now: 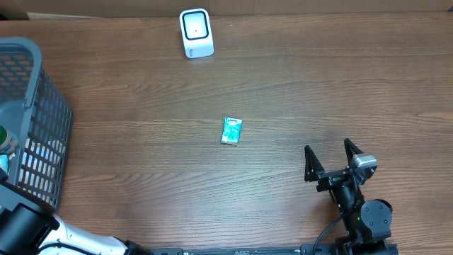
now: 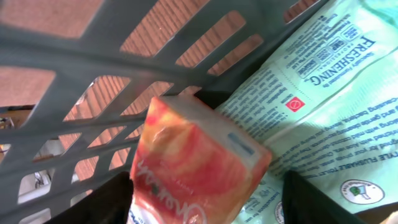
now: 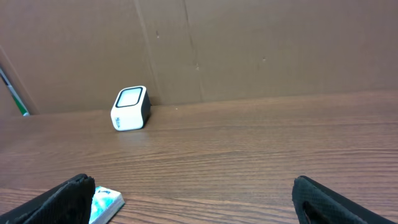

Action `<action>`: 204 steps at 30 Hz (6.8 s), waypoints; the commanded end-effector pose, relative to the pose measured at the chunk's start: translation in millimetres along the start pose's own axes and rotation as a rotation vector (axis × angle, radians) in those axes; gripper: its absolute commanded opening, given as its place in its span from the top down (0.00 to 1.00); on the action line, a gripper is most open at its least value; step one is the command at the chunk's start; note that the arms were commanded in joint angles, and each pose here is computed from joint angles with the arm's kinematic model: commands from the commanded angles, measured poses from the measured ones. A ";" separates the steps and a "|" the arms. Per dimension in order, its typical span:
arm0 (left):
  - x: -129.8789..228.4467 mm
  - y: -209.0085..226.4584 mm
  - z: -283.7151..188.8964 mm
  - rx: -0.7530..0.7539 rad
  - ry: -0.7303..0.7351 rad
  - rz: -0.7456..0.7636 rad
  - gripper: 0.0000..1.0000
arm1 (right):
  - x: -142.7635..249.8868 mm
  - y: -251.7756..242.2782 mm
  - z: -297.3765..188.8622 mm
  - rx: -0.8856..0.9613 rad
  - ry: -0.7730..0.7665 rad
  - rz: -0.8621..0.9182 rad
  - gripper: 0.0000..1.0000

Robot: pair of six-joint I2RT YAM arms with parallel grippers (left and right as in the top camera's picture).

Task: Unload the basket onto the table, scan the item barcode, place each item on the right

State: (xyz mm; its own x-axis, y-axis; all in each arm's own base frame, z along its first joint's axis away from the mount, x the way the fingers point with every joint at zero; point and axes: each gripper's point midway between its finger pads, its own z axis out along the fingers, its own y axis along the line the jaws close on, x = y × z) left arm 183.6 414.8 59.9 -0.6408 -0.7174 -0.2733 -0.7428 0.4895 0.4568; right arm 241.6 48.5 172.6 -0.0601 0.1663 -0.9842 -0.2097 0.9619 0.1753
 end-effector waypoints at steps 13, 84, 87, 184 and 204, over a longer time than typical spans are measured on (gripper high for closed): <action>31.3 -38.5 16.4 0.109 0.125 0.034 0.96 | 1.9 -0.6 0.0 -0.001 -0.003 0.003 0.00; 329.4 -430.7 -308.4 0.632 -0.092 0.787 0.30 | 1.9 -0.6 0.0 -0.001 -0.003 0.003 0.00; 326.7 -431.8 -311.4 0.634 -0.116 0.816 0.18 | 1.9 -0.6 0.0 -0.001 -0.003 0.003 0.00; 5.2 -66.8 31.0 0.181 0.056 0.109 0.25 | 2.0 -0.7 0.0 -0.001 -0.003 0.003 0.00; 14.0 -65.0 12.0 0.218 0.086 0.107 0.96 | 2.0 -0.7 0.0 -0.001 -0.003 0.003 0.00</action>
State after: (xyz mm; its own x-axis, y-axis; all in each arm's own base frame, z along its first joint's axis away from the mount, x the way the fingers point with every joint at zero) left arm 232.3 400.0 42.0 -0.7119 -0.6584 -0.2444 -0.6992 0.6322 0.3338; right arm 241.6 48.5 172.5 -0.0609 0.1662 -0.9842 -0.2100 0.9618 0.1754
